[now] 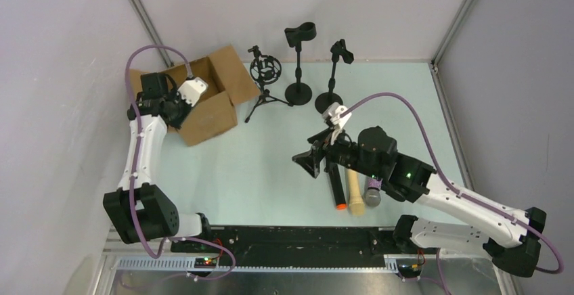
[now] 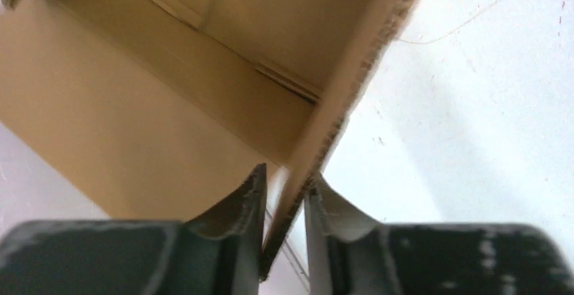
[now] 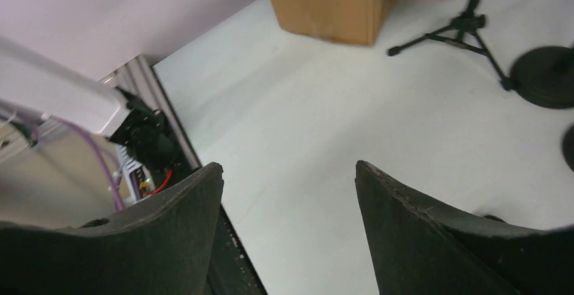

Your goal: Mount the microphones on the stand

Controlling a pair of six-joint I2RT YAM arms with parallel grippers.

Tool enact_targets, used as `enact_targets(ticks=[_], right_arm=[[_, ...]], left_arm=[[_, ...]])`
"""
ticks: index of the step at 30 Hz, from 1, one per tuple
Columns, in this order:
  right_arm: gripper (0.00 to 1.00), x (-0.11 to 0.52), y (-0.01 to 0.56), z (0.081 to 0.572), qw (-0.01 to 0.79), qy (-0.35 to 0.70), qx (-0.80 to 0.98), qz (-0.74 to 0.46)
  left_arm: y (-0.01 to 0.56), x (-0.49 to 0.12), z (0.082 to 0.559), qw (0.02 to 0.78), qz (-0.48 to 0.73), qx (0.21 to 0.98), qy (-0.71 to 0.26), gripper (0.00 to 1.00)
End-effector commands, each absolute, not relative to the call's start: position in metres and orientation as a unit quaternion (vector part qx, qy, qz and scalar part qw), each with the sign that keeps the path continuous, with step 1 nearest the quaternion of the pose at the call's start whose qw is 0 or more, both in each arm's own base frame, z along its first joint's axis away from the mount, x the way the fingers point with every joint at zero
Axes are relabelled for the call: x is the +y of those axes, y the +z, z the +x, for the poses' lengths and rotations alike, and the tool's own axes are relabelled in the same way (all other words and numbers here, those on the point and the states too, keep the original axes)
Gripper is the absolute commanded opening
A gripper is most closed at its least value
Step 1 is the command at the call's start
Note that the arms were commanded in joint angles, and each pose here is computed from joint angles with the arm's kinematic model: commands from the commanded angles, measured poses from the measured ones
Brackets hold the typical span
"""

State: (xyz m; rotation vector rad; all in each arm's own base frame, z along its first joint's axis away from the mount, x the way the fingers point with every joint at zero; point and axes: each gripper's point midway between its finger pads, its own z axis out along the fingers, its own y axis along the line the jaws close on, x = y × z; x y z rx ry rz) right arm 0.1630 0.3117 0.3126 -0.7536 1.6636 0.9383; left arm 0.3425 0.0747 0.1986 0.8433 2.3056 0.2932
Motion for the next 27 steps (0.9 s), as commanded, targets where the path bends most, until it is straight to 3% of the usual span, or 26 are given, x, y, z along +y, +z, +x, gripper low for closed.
enact_targets(ticks=[1, 7, 12, 20, 24, 27], right_arm=[[0.75, 0.288, 0.311, 0.184, 0.532, 0.357, 0.723, -0.260], [0.75, 0.277, 0.305, 0.197, 0.537, 0.332, 0.740, -0.233], [0.76, 0.276, 0.292, 0.205, 0.528, 0.313, 0.758, -0.222], [0.76, 0.274, 0.267, 0.219, 0.506, 0.283, 0.791, -0.194], [0.78, 0.265, 0.251, 0.228, 0.491, 0.259, 0.814, -0.169], [0.79, 0.260, 0.241, 0.230, 0.482, 0.248, 0.826, -0.155]], left_arm=[[0.220, 0.106, 0.359, 0.353, 0.287, 0.867, 0.206, 0.21], [0.224, 0.141, 0.350, 0.345, 0.235, 0.854, 0.310, 0.17], [0.221, 0.156, 0.338, 0.325, 0.232, 0.842, 0.362, 0.19], [0.226, 0.163, 0.319, 0.299, 0.260, 0.827, 0.399, 0.54], [0.240, 0.180, 0.314, 0.287, 0.218, 0.816, 0.452, 0.60], [0.252, 0.197, 0.310, 0.285, 0.164, 0.805, 0.494, 0.58]])
